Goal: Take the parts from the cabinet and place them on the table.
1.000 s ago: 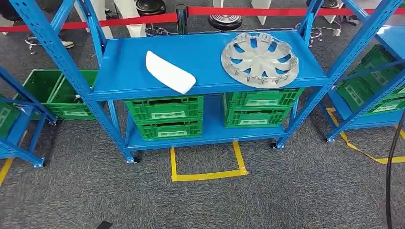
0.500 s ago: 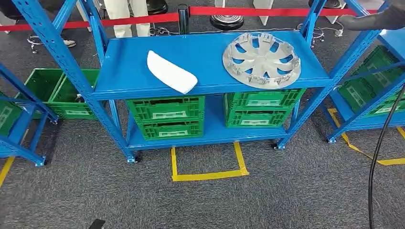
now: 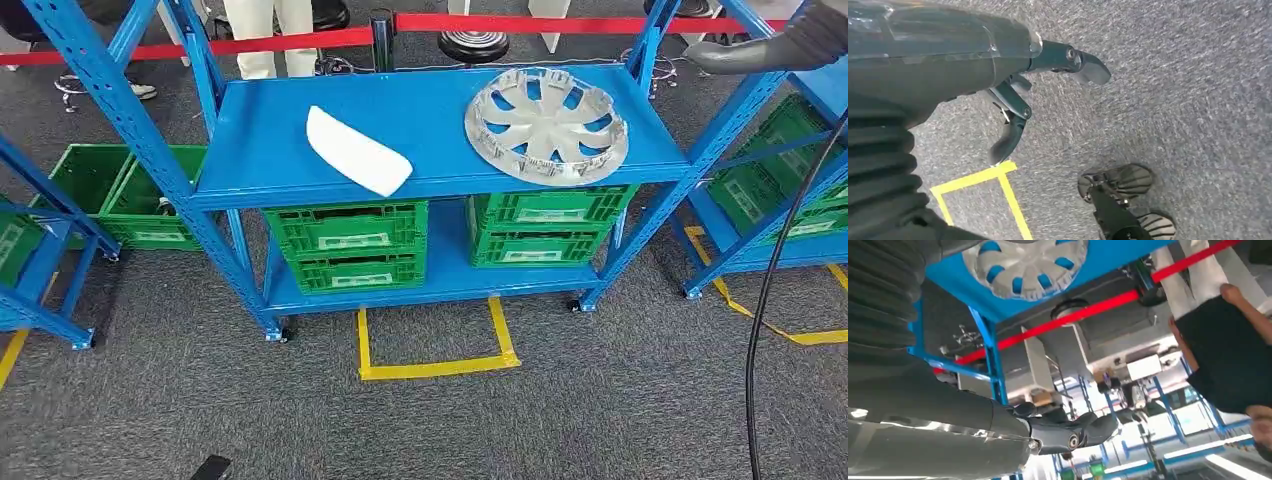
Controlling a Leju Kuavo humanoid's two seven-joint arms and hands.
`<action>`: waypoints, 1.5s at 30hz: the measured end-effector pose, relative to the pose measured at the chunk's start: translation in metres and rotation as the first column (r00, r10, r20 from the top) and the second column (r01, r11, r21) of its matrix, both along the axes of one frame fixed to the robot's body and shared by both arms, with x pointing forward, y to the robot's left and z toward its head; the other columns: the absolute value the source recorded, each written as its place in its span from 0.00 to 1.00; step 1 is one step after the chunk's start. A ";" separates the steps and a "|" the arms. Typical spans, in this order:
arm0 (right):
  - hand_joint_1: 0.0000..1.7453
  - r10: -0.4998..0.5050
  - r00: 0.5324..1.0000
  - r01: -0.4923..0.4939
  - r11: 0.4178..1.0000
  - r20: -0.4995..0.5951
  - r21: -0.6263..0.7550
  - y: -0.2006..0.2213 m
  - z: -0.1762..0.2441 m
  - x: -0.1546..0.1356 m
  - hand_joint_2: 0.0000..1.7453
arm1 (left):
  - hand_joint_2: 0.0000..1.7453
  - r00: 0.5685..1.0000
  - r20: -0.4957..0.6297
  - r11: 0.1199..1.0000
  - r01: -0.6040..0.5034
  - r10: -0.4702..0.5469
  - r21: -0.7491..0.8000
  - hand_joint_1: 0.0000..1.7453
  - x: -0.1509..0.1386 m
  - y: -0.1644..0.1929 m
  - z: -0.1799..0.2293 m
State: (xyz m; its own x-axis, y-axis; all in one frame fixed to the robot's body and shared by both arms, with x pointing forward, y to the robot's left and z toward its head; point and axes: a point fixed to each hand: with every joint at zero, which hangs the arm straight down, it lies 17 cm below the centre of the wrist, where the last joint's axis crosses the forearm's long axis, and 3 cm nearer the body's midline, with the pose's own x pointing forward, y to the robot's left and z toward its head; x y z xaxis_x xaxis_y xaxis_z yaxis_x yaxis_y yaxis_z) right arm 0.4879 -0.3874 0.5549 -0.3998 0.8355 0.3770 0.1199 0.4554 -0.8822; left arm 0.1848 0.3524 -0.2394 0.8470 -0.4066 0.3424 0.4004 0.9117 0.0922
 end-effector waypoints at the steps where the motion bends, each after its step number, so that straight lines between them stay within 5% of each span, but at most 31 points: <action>1: 0.00 0.003 1.000 -0.003 1.000 -0.006 0.001 0.002 -0.002 0.001 1.00 | 0.00 1.000 0.002 1.000 0.002 -0.002 -0.001 0.00 0.002 -0.001 0.000; 8: 0.00 0.039 0.997 -0.039 0.999 -0.070 0.012 0.009 -0.011 0.007 1.00 | 0.00 0.998 -0.024 0.998 0.049 -0.050 -0.032 0.00 -0.003 -0.015 -0.001; 22: 0.00 0.045 0.996 -0.044 0.999 -0.072 0.018 0.014 0.000 0.019 1.00 | 0.00 0.996 0.052 0.992 0.077 -0.072 -0.101 0.00 0.046 -0.064 0.014; 45: 0.00 0.046 0.995 -0.042 0.998 -0.093 0.043 0.013 -0.009 0.029 1.00 | 0.00 0.998 0.051 0.994 0.035 -0.030 -0.100 0.00 0.033 -0.058 0.008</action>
State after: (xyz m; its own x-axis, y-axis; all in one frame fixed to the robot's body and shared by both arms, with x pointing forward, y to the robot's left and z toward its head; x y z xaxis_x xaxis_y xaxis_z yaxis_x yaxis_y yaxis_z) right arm 0.5168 -0.3745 0.5463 -0.3968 0.8010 0.4483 0.0162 0.4944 -0.8691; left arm 0.2182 0.2947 -0.2316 0.8147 -0.3951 0.4245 0.4276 0.9037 0.0205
